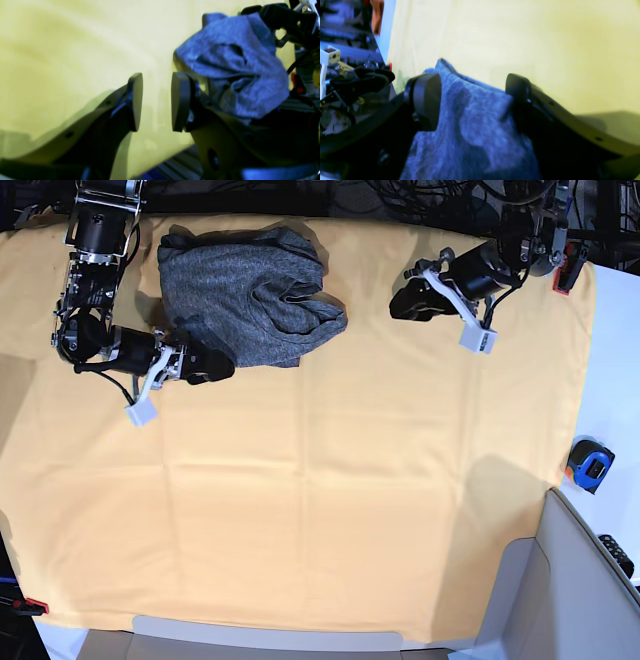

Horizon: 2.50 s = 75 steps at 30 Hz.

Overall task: Fold the T-shirt properly
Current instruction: 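Open the left gripper and move it back beside the bundle, then push the bundle's sides inward with both grippers to square it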

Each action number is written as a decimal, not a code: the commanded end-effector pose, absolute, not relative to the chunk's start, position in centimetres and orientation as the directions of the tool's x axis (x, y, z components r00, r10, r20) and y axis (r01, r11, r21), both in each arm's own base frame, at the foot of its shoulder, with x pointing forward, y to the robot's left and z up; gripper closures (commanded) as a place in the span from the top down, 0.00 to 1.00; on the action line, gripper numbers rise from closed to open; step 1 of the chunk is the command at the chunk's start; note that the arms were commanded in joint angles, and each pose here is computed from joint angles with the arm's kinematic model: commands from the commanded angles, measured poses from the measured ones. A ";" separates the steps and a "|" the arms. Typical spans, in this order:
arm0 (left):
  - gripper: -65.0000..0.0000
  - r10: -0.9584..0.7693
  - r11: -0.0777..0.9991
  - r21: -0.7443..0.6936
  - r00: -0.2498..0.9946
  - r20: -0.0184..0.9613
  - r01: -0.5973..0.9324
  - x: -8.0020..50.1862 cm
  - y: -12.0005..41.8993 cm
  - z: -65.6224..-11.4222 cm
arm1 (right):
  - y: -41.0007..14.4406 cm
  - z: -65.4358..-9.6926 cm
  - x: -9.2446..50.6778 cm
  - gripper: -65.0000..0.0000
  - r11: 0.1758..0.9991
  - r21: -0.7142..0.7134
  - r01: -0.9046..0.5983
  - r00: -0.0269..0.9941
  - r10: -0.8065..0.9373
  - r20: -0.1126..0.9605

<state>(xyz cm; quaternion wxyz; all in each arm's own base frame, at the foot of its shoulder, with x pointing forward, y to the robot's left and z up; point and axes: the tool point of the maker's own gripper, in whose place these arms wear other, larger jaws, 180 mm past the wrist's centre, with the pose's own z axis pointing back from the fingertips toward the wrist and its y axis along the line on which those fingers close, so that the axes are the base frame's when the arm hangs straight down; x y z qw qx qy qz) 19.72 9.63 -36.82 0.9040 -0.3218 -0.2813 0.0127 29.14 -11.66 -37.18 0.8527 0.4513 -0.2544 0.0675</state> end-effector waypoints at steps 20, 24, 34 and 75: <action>0.39 -0.128 0.697 -0.612 0.904 0.408 0.375 14.1 6.3 -36.5 | -11.3 -38.6 28.4 0.04 0.632 0.680 -0.372 0.876 -0.004 0.483; 0.40 -0.191 0.625 -0.631 0.873 0.449 0.461 14.5 5.0 -35.6 | -11.3 -38.7 28.3 0.04 0.633 0.681 -0.368 0.877 -0.007 0.481; 0.48 -0.196 0.561 -0.730 0.920 0.340 0.389 15.0 2.6 -38.5 | -11.6 -38.8 28.2 0.04 0.638 0.678 -0.366 0.879 -0.002 0.476; 0.79 -0.112 0.468 -0.831 0.954 0.279 0.299 14.8 0.2 -38.7 | -11.4 -39.3 27.5 0.04 0.635 0.686 -0.354 0.887 -0.003 0.461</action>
